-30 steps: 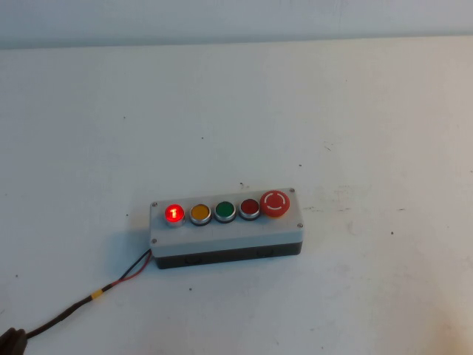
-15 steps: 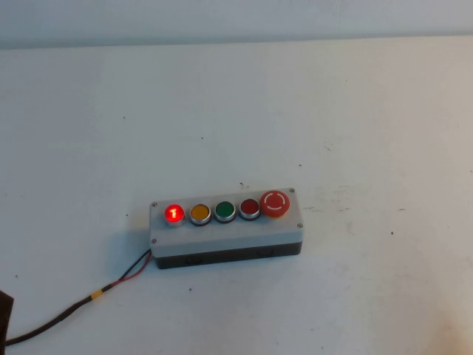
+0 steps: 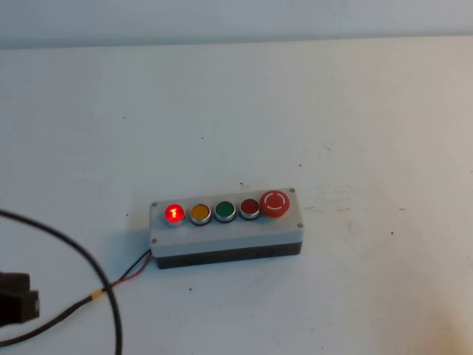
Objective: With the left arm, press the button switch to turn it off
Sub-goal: Press the button to turn off
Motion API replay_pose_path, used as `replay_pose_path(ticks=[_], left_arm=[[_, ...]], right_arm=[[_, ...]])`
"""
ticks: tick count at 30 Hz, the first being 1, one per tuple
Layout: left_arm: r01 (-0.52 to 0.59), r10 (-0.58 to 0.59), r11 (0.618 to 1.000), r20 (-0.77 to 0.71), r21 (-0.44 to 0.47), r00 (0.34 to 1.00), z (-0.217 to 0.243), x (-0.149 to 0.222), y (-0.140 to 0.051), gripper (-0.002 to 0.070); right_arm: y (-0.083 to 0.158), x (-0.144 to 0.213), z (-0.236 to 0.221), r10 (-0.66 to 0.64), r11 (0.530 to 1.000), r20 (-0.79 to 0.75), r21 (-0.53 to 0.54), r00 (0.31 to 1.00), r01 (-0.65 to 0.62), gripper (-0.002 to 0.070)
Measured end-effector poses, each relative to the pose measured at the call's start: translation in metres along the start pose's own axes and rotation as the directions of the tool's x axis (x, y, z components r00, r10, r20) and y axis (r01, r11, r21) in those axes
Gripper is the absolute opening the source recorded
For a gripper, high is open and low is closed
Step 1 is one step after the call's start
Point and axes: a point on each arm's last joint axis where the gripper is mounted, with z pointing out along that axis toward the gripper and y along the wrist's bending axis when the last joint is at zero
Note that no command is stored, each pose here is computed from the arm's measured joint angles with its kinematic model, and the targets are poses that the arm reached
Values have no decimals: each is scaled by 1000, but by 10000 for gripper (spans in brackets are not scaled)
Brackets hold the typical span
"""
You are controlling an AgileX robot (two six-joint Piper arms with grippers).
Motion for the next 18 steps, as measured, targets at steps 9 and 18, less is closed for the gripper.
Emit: replay_pose_path(ticks=[9, 18], left_arm=[[-178, 196, 980, -293, 88, 936, 61, -90, -14, -3], [-344, 400, 915, -385, 208, 832, 132, -130, -70, -3]], right_arm=[[0, 0, 0, 0, 1000, 0, 0, 1000, 0, -16], [0, 0, 0, 0, 1000, 0, 0, 1000, 0, -16]])
